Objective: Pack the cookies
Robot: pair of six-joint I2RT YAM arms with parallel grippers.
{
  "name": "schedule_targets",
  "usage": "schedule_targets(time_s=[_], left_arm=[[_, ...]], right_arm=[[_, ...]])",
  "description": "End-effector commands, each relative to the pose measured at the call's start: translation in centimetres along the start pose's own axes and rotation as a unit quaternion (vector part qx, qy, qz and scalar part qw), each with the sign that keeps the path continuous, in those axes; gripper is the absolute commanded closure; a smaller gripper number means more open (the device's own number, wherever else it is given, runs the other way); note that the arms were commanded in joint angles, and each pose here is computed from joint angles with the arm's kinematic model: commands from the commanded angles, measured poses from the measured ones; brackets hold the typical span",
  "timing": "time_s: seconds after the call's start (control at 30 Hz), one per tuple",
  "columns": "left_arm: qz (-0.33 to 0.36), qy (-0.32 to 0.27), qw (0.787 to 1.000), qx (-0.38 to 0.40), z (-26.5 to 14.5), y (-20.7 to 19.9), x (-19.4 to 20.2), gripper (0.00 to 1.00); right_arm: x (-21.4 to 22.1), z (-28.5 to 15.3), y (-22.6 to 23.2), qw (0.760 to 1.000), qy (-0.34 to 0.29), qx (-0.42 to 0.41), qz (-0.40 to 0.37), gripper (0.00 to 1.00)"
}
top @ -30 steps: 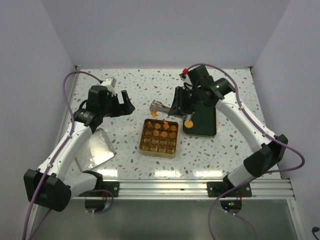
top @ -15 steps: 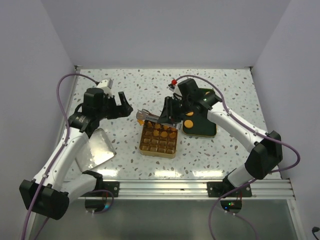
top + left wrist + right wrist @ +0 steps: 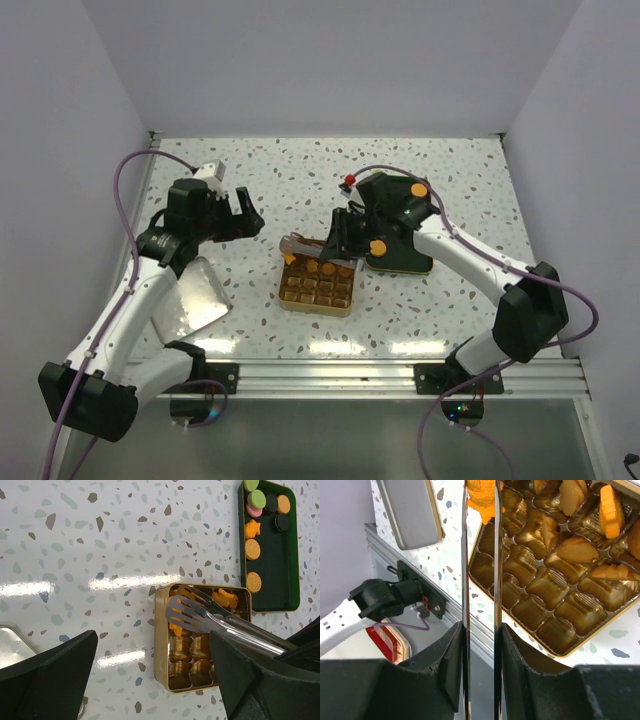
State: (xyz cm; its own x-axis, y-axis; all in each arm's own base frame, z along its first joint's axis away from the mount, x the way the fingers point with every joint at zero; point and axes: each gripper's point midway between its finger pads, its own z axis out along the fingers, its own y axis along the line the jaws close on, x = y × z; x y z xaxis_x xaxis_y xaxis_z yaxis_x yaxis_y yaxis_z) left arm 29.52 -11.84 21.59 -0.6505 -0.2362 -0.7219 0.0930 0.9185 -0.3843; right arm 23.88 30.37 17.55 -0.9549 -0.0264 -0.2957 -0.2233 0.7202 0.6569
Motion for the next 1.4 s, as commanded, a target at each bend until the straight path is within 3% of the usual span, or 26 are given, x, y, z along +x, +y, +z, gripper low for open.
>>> schedule_targets(time_s=[0.0,0.53,0.8,1.37], left_arm=[[-0.001,-0.003,1.000,0.005,-0.1,-0.2,0.0,0.00],[0.002,-0.003,1.000,0.002,0.1,-0.2,-0.2,0.00],[0.000,-0.003,1.000,0.006,0.4,-0.2,-0.2,0.00],[0.000,-0.004,1.000,0.013,0.7,-0.5,-0.2,0.00]], right_arm=[[-1.1,-0.8,0.8,0.999,-0.036,-0.016,-0.036,0.76],[0.1,-1.3,-1.6,0.996,-0.052,0.018,-0.063,0.72],[0.8,-2.0,-1.7,0.996,-0.053,0.018,-0.067,0.49],[0.6,-2.9,-1.0,0.996,-0.062,0.013,-0.066,0.54]])
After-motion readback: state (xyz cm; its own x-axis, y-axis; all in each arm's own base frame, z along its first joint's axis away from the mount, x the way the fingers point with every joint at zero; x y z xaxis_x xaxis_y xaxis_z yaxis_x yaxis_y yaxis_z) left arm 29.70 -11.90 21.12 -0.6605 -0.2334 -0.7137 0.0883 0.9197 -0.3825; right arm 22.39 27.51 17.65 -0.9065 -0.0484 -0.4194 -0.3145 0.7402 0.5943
